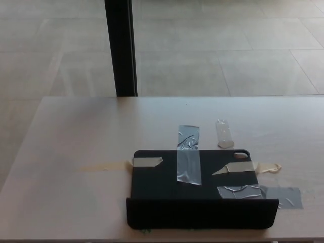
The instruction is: The robot uses its right hand to open a folded tablet cover kept in the middle of the desk
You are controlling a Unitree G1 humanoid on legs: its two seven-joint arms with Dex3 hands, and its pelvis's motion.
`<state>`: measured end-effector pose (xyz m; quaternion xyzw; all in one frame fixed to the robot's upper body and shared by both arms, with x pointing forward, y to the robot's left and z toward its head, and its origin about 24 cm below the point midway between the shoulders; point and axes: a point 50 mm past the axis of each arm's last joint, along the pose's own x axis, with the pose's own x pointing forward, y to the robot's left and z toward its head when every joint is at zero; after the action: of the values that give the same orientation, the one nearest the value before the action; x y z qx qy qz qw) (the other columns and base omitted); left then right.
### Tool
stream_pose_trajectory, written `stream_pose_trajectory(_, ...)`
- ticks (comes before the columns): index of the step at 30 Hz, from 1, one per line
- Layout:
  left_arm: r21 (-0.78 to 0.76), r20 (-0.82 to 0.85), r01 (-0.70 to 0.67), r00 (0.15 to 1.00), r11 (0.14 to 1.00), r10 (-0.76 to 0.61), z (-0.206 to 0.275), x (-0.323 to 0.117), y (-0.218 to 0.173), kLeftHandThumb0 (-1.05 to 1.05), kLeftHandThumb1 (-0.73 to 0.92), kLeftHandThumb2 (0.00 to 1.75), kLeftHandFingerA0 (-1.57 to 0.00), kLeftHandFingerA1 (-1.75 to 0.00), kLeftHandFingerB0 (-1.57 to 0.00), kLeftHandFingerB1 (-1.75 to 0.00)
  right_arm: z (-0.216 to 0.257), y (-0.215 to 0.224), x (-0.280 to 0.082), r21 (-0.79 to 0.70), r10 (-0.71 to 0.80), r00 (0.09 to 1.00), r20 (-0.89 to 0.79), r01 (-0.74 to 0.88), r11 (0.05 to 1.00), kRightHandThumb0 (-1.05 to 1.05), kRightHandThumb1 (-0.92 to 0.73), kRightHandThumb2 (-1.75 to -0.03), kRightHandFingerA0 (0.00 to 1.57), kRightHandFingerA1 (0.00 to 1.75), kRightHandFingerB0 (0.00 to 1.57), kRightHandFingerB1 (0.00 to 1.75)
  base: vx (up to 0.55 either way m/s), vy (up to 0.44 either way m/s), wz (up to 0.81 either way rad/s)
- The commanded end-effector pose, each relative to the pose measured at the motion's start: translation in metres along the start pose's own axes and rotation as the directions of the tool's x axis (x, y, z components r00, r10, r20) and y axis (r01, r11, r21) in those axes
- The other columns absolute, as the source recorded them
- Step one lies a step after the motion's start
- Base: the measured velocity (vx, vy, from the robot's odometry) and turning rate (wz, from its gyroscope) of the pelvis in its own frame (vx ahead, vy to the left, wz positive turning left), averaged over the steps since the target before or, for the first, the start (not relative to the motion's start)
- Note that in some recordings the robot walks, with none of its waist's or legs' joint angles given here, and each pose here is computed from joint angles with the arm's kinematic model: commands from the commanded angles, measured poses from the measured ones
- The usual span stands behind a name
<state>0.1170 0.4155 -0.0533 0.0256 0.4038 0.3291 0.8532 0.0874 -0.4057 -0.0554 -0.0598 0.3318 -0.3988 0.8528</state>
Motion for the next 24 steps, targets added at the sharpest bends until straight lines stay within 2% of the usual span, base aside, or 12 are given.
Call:
stream_pose_trajectory(1,-0.355,0.061,-0.008,0.998,0.935,0.032,0.022,-0.001,0.03,-0.82,0.88,0.68,-0.64,-0.79,-0.37,-0.62,0.12,-0.054,0.005,0.484,-0.258,0.912,0.319,0.077,0.871,-0.96,-0.71,-1.16,0.7,0.65,0.33,0.58,0.0,0.0,0.0)
stream_pose_trajectory(2,-0.367,0.059,-0.011,0.998,0.93,0.035,0.022,-0.001,0.029,-0.81,0.88,0.68,-0.64,-0.79,-0.38,-0.63,0.14,-0.054,0.003,0.48,-0.26,0.893,0.366,0.058,0.875,-0.97,-0.92,-0.7,0.69,0.54,0.34,0.48,0.0,0.0,0.0)
stream_pose_trajectory(6,-0.372,0.054,-0.019,0.998,0.928,0.043,0.022,-0.001,0.029,-0.8,0.88,0.67,-0.66,-0.79,-0.37,-0.61,0.206,-0.041,-0.016,0.444,-0.214,0.783,0.584,-0.088,0.892,-0.93,-0.92,-0.68,0.6,0.55,0.3,0.5,0.0,0.0,0.0)
stream_pose_trajectory(8,-0.374,0.055,-0.02,0.998,0.927,0.043,0.022,-0.001,0.029,-0.8,0.89,0.67,-0.65,-0.79,-0.38,-0.62,0.224,-0.033,-0.024,0.442,-0.222,0.74,0.635,-0.111,0.89,-0.86,-0.67,-1.12,0.6,0.63,0.36,0.56,0.0,0.0,0.0)
stream_pose_trajectory(9,-0.366,0.06,-0.015,0.997,0.93,0.039,0.022,-0.001,0.029,-0.83,0.68,1.03,-0.63,-0.79,-0.36,-0.65,0.256,-0.014,-0.041,0.328,-0.135,0.632,0.764,-0.199,0.923,-0.86,-0.89,-0.67,0.61,0.5,0.43,0.4,0.0,0.0,0.0)
stream_pose_trajectory(10,-0.357,0.059,-0.014,0.998,0.934,0.037,0.022,-0.001,0.029,-0.81,0.9,0.67,-0.64,-0.79,-0.37,-0.62,0.278,0.005,-0.058,0.247,-0.054,0.542,0.839,-0.29,0.925,-0.86,-0.68,-1.1,0.55,0.63,0.36,0.5,0.0,0.0,0.0)
stream_pose_trajectory(11,-0.36,0.058,-0.015,0.998,0.933,0.039,0.022,-0.001,0.029,-0.81,0.9,0.67,-0.65,-0.79,-0.37,-0.61,0.292,0.025,-0.072,0.173,-0.008,0.48,0.877,-0.301,0.938,-0.84,-0.89,-0.67,0.61,0.49,0.42,0.38,0.0,0.0,0.0)
stream_pose_trajectory(12,-0.365,0.058,-0.014,0.998,0.931,0.038,0.022,-0.001,0.029,-0.82,0.89,0.67,-0.65,-0.78,-0.37,-0.61,0.3,0.039,-0.082,0.127,0.021,0.445,0.896,-0.301,0.945,-0.84,-0.68,-1.1,0.54,0.6,0.38,0.5,0.0,0.0,0.0)
stream_pose_trajectory(15,-0.376,0.059,-0.011,0.998,0.927,0.036,0.022,-0.001,0.029,-0.82,0.89,0.67,-0.64,-0.79,-0.37,-0.62,0.309,0.063,-0.095,0.03,0.083,0.376,0.923,-0.285,0.958,-0.87,-0.88,-0.67,0.54,0.5,0.42,0.4,0.0,0.0,0.0)
stream_pose_trajectory(19,-0.373,0.055,-0.01,0.998,0.928,0.032,0.02,-0.001,0.03,-0.81,0.89,0.67,-0.63,-0.79,-0.37,-0.61,0.308,0.128,-0.106,-0.356,0.392,0.239,0.888,-0.182,0.917,-0.9,-0.74,-1.12,0.48,0.59,0.24,0.46,0.0,0.0,0.0)
stream_pose_trajectory(21,-0.378,0.054,-0.01,0.998,0.926,0.032,0.019,-0.001,0.03,-0.81,0.89,0.67,-0.63,-0.78,-0.37,-0.62,0.308,0.141,-0.112,-0.45,0.467,0.202,0.861,-0.126,0.884,-0.71,-0.89,-0.67,0.56,0.45,0.32,0.32,0.0,0.0,0.0)
stream_pose_trajectory(24,-0.372,0.046,-0.017,0.998,0.928,0.037,0.016,-0.001,0.029,-0.82,0.89,0.67,-0.64,-0.78,-0.37,-0.61,0.293,0.182,-0.125,-0.659,0.655,0.138,0.743,-0.02,0.752,-0.91,-0.77,-1.12,0.49,0.56,0.28,0.46,0.0,0.0,0.0)
